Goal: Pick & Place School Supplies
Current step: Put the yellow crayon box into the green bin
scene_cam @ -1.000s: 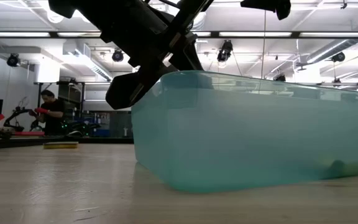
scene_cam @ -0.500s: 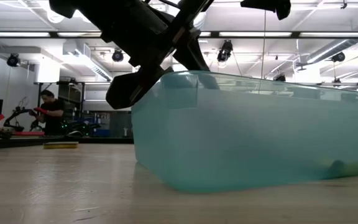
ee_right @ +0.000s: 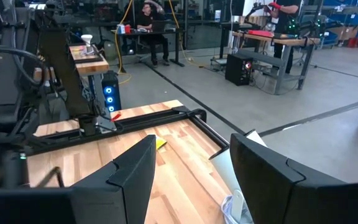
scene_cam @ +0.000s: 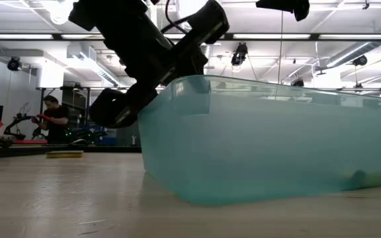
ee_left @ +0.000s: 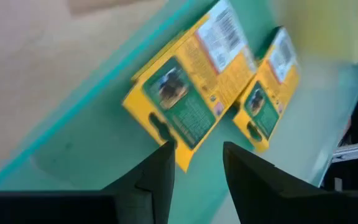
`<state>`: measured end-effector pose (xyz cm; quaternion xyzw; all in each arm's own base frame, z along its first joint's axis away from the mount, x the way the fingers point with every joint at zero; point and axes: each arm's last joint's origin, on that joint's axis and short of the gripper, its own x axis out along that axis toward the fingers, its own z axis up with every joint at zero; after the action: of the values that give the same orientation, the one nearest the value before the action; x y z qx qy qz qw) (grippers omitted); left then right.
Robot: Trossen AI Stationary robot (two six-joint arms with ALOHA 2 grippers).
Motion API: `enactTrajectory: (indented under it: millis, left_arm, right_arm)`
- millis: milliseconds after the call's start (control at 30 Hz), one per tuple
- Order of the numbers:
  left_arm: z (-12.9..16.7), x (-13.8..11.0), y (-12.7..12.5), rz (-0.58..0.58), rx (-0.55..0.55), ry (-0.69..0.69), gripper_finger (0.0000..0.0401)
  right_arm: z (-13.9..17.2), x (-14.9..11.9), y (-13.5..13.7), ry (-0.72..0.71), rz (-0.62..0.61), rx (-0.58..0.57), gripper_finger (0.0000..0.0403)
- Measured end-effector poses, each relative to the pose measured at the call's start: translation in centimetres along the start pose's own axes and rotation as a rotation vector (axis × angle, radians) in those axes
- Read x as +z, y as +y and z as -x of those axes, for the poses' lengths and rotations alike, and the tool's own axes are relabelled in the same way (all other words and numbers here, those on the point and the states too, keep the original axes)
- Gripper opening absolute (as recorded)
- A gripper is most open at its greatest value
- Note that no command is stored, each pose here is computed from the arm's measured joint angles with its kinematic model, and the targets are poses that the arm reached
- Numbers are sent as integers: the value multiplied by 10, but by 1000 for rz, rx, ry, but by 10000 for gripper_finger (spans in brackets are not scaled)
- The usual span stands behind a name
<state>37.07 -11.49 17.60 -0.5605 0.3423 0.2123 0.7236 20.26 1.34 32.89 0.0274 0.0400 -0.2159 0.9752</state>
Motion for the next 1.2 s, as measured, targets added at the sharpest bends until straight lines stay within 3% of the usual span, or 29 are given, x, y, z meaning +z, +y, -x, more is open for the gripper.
enactTrajectory:
  millis: [167, 300, 500, 667, 767, 867, 1133, 1200]
  left_arm:
    - [0, 7, 2, 73, 20, 109, 142]
    - [7, 11, 1, 23, 12, 99, 143]
    - [43, 24, -20, -110, -44, -136, 143]
    - [81, 36, -28, -170, 47, -373, 143]
    - [108, 44, -27, -166, 133, -428, 143]
    - [127, 50, -13, -59, 290, -418, 143]
    - [160, 42, 24, 491, 529, -490, 142]
    - [165, 39, 31, 583, 593, -525, 142]
  right_arm:
    - [0, 0, 0, 0, 0, 0, 203]
    - [0, 0, 0, 0, 0, 0, 203]
    - [0, 0, 0, 0, -1, 0, 203]
    - [0, 0, 0, 0, -2, 0, 203]
    - [0, 0, 0, 0, 0, 0, 203]
    - [0, 0, 0, 0, 1, 0, 203]
    - [0, 0, 0, 0, -2, 0, 203]
    - [0, 0, 0, 0, 0, 0, 203]
